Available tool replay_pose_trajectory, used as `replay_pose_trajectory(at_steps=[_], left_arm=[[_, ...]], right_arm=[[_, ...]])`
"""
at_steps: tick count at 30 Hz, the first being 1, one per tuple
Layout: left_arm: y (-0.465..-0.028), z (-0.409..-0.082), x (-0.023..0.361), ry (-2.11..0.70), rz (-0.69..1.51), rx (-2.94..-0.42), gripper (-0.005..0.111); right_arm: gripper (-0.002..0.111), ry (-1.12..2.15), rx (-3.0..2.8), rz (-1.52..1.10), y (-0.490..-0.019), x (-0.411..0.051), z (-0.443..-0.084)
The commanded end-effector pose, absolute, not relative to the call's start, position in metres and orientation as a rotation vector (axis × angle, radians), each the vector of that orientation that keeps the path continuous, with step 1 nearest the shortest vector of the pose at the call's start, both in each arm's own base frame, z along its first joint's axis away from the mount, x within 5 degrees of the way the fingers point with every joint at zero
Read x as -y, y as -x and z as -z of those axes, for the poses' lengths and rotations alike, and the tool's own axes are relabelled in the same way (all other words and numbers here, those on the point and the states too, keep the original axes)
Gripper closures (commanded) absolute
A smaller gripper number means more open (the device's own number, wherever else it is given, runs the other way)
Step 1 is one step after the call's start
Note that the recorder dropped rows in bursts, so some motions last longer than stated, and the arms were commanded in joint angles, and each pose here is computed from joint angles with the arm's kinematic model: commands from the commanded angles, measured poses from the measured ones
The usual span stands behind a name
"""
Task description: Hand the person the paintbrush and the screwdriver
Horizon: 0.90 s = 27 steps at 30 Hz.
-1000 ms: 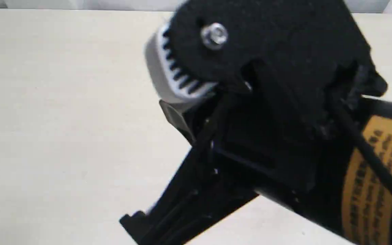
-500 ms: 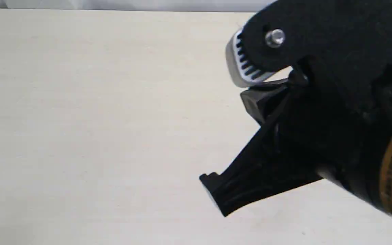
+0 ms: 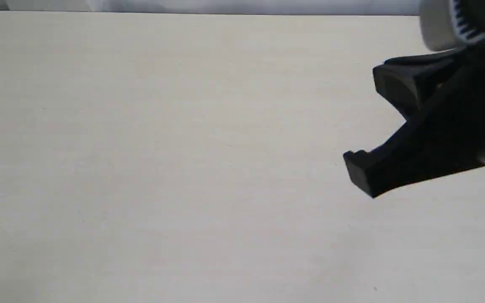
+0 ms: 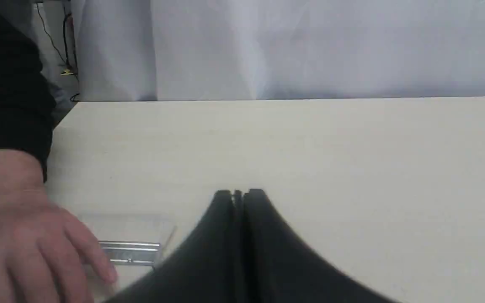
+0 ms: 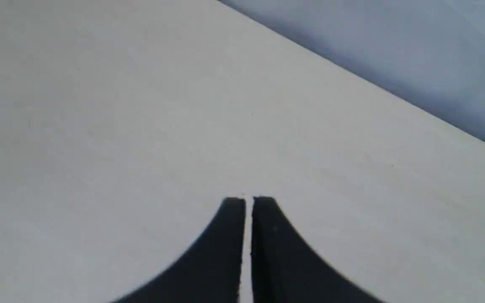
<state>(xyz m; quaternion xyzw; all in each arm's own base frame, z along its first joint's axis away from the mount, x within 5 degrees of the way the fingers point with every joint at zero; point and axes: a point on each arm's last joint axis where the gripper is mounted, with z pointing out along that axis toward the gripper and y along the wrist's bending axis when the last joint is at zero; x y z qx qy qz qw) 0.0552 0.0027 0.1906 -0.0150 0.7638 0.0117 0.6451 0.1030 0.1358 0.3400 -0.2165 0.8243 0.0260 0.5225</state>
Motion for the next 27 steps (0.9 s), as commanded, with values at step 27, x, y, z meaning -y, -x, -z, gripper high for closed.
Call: replay_pose_trajectory(at_steps=[27], left_arm=[[-0.055,-0.191,-0.002,0.031,-0.015,-1.732,0.107]], right_arm=[[0.104,0.164,-1.600,-0.085,-0.076,-0.010,-0.256]])
